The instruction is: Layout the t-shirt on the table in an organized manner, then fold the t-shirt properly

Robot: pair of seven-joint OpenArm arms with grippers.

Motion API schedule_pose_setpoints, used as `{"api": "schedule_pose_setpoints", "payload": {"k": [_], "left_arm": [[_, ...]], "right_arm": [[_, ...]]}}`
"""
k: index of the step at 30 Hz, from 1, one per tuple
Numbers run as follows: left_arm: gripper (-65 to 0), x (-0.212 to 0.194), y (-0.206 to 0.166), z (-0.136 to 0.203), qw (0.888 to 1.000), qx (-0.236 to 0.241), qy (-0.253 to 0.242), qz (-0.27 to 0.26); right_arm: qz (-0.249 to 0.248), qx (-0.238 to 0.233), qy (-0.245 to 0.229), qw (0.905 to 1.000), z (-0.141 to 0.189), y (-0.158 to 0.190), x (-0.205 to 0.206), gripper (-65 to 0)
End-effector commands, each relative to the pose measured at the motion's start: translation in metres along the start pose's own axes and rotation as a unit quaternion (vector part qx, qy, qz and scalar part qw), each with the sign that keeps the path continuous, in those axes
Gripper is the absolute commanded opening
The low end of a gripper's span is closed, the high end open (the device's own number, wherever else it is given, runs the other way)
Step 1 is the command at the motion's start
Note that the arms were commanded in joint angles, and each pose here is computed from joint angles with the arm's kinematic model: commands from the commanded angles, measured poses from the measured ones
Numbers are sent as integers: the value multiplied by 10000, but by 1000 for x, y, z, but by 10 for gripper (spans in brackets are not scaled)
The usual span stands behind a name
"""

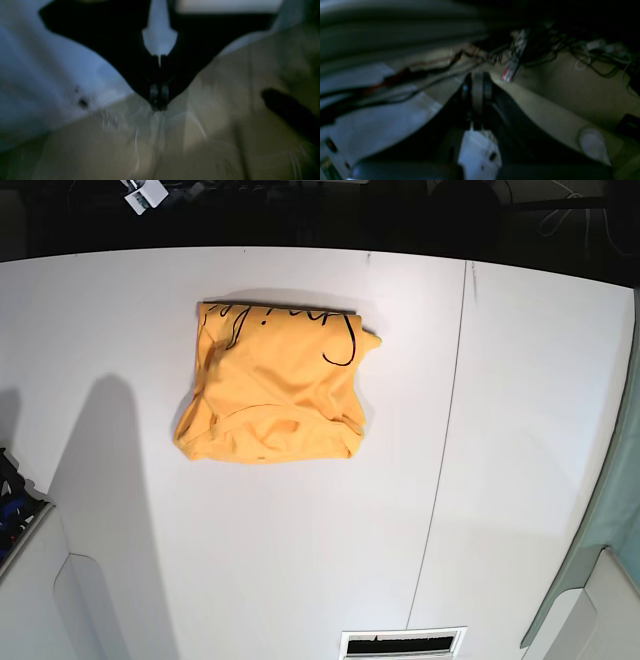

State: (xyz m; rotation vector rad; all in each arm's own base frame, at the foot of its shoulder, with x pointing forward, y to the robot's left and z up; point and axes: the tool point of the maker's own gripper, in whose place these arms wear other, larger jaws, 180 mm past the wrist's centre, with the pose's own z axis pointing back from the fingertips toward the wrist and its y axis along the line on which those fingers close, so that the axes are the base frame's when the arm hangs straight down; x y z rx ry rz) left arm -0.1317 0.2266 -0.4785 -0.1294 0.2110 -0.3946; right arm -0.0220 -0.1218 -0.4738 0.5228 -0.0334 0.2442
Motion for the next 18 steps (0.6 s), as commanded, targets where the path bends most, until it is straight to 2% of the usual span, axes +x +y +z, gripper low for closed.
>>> {"api": "schedule_pose_setpoints", "payload": {"k": [1,4,8,12,18], "left_arm": [[-650,-8,8,-7,9996,107,229,83],[-650,-21,21,-34,9951,204,966,105],[-650,-14,21,-67,9902,52,1386,-134],[-650,12,12,-92,9883,-89,1456,-445],[-650,69,-14,-115,9898,-295,1236,-646]], "right_arm": [[61,-10,128,9999,0,0,-9,-650],[-17,-19,560,9984,-12,-2,-36,-650],[-105,-114,1330,9910,-28,-14,-70,-650],[-411,-288,2053,9774,-37,-34,-96,-650],[-692,-610,2402,9663,-42,-70,-96,-650]]}}
